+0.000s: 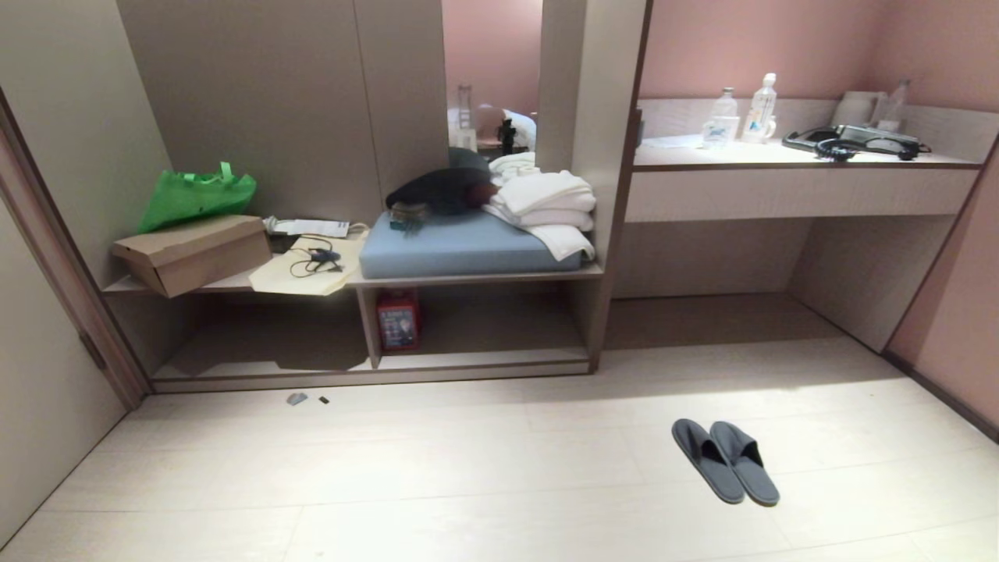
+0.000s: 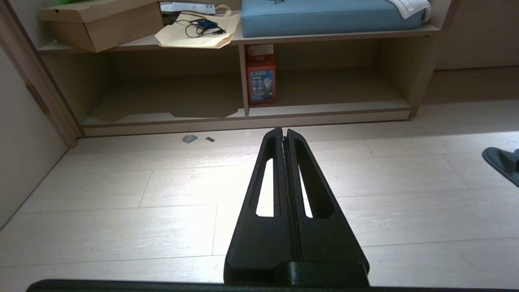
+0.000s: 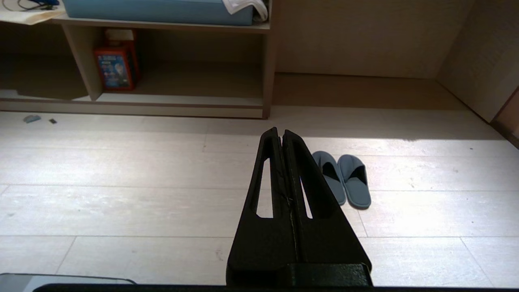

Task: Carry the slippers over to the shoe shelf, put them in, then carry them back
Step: Pick up the slippers on the floor

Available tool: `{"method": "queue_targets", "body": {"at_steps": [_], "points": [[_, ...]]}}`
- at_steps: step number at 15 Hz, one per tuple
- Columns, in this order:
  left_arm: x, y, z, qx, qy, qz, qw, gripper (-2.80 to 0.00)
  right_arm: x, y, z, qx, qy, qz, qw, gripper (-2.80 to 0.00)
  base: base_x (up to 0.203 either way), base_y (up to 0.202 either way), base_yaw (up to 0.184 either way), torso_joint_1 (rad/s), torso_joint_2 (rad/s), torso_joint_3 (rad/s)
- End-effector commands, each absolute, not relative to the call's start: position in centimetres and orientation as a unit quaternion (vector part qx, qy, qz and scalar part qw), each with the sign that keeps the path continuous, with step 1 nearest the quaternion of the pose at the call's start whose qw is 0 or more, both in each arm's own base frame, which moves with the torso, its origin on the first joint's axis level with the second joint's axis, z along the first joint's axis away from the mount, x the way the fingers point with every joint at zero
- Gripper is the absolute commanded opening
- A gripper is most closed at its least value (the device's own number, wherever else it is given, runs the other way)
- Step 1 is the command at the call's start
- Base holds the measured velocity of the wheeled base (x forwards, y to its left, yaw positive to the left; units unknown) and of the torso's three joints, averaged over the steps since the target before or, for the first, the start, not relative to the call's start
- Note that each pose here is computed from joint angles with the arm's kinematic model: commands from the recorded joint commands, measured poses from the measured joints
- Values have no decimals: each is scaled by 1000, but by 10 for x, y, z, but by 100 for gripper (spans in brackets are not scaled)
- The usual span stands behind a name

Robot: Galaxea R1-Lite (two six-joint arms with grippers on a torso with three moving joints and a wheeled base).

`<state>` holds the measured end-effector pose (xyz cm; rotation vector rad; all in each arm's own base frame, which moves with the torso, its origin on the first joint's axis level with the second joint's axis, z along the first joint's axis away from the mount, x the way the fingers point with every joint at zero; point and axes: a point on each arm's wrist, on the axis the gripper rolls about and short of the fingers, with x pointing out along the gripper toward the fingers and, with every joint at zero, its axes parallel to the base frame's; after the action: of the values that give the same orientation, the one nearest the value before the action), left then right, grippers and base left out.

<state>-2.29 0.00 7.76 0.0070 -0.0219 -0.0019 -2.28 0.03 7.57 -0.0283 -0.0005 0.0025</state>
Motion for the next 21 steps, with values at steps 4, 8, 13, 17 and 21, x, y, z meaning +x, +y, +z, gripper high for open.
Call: {"method": "queue_targets", "body": {"at_steps": [4,8,13,17,21], "points": [[-22,0,76,0,-8,-1,1000,-280,-23,0,76,-16,0,2,1000,-280,0,0,0,0,0,0],[-22,0,76,0,-8,-1,1000,-280,-23,0,76,-16,0,2,1000,-280,0,0,0,0,0,0],[-22,0,76,1,-8,-1,1000,-280,-23,0,76,-16,0,2,1000,-280,0,0,0,0,0,0],[-22,0,76,2,-9,-1,1000,-280,-23,0,76,-17,0,2,1000,-280,0,0,0,0,0,0],[-22,0,76,1,-8,-1,1000,-280,-23,0,76,-17,1,2,1000,-280,0,0,0,0,0,0]]}}
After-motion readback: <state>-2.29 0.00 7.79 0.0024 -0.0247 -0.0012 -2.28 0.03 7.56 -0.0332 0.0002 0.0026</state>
